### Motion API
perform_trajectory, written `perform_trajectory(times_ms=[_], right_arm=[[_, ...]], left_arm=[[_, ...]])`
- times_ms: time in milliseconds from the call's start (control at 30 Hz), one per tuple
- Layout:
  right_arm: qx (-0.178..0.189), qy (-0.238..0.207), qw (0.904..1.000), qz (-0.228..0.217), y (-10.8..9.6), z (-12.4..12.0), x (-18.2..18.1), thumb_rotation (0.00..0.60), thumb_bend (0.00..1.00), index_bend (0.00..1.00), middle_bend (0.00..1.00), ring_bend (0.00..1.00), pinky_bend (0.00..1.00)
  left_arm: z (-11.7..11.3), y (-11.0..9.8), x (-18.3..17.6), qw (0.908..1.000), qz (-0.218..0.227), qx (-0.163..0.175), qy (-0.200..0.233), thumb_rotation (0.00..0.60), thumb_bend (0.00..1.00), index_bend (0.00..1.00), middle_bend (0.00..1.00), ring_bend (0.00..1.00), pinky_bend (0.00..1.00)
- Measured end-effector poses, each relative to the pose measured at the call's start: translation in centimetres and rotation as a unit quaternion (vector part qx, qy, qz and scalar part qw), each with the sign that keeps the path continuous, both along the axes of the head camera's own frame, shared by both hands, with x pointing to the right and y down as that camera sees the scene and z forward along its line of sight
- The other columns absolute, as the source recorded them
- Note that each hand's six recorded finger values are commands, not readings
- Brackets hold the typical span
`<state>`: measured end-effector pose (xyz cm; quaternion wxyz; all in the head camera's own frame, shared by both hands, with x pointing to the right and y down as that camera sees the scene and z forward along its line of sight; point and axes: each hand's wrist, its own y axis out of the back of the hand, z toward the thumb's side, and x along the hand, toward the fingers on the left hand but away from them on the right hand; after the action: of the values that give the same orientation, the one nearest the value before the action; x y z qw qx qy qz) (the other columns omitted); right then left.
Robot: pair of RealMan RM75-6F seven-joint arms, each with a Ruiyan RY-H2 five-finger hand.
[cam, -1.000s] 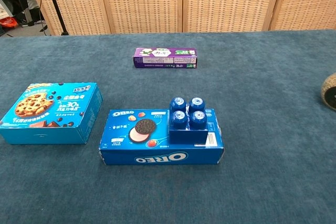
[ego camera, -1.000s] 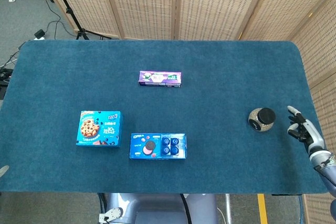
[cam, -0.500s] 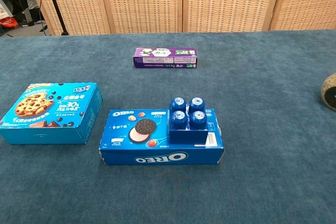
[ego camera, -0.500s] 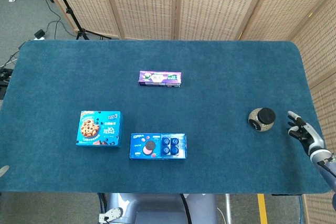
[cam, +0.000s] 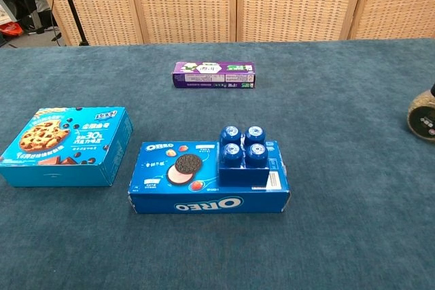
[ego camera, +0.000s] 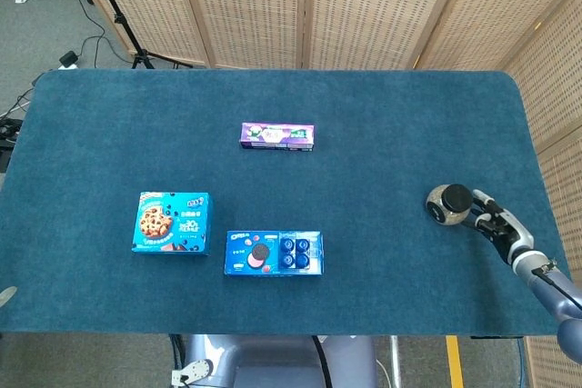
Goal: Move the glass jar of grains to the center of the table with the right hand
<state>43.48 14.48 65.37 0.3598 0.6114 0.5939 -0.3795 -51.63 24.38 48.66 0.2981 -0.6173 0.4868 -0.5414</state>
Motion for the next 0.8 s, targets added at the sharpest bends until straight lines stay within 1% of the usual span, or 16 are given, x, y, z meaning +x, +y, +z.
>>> perform_trajectory(times_ms=[133,267,600,800], right_arm=[[-0.001,-0.023,0.9997,-0.003,-0.2,-0.2,-1.9,0.6,1.0,0.0,0.0,0.0,0.16],[-0.003,-0.033,0.9993,-0.015,-0.4,-0.2,-3.3,0.6,1.0,0.0,0.0,0.0,0.16],[-0.021,-0.04,0.9979,-0.046,-1.0,0.9,-5.7,0.6,1.0,0.0,0.0,0.0,0.18],[-0.028,-0.04,0.9961,-0.073,-1.6,1.3,-7.1,0.6,1.0,0.0,0.0,0.0,0.18]], left_arm=[[0.0,0.0,0.0,1.0,0.0,0.0,0.0,0.6,0.0,0.0,0.0,0.0,0.0],[0.0,0.0,0.0,1.0,0.0,-0.001,0.001,0.6,0.0,0.0,0.0,0.0,0.0],[-0.1,-0.1,-0.3,1.0,-0.004,0.0,0.005,0.6,0.0,0.0,0.0,0.0,0.0],[-0.2,-0.2,-0.5,1.0,-0.006,0.0,0.007,0.6,0.0,0.0,0.0,0.0,0.0]])
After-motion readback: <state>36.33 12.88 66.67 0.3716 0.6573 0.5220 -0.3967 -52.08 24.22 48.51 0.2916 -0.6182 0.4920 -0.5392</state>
